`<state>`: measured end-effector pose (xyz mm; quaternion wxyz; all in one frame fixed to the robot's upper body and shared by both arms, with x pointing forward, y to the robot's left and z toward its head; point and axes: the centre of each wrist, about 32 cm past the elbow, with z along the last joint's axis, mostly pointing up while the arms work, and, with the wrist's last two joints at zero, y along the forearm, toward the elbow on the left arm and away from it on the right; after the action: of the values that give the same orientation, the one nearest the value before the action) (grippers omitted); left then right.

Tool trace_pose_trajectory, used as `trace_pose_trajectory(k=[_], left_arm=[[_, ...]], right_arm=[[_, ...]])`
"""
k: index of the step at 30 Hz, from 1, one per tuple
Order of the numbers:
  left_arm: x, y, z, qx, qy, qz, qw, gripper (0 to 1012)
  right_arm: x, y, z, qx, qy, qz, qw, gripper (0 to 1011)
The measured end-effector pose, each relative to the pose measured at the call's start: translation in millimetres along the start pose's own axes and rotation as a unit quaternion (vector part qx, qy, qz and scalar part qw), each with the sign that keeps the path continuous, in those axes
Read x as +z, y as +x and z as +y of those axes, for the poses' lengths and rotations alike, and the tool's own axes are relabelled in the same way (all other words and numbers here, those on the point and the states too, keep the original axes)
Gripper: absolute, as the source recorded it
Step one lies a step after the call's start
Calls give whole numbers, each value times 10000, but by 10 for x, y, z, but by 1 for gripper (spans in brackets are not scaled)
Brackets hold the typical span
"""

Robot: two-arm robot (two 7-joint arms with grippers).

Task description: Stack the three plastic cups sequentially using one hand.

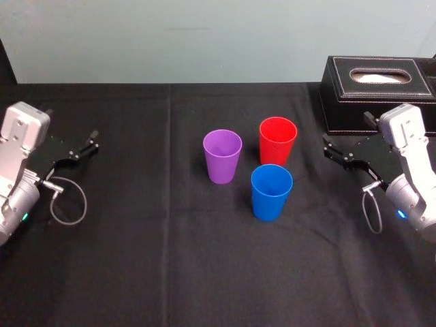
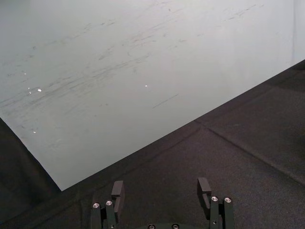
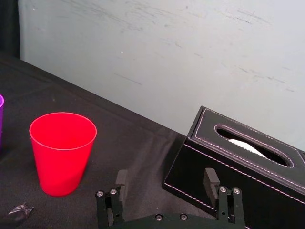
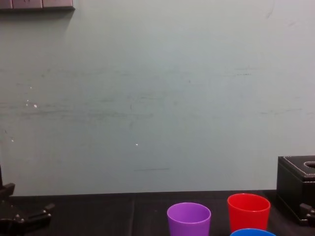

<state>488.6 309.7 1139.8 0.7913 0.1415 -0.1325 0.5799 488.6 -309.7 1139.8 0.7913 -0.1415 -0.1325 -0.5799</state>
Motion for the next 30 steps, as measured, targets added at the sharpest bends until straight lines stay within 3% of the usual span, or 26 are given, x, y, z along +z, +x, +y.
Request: trace_pose_trajectory(k=[21,30], left_arm=[[0,0,0,0,0,0,10000,1005],[0,0,0,0,0,0,10000,1005]], right_arm=[[-1,4,-3,-8,8,3,10000,1004],[35,124,-199,-27,335,79,9994,1004]])
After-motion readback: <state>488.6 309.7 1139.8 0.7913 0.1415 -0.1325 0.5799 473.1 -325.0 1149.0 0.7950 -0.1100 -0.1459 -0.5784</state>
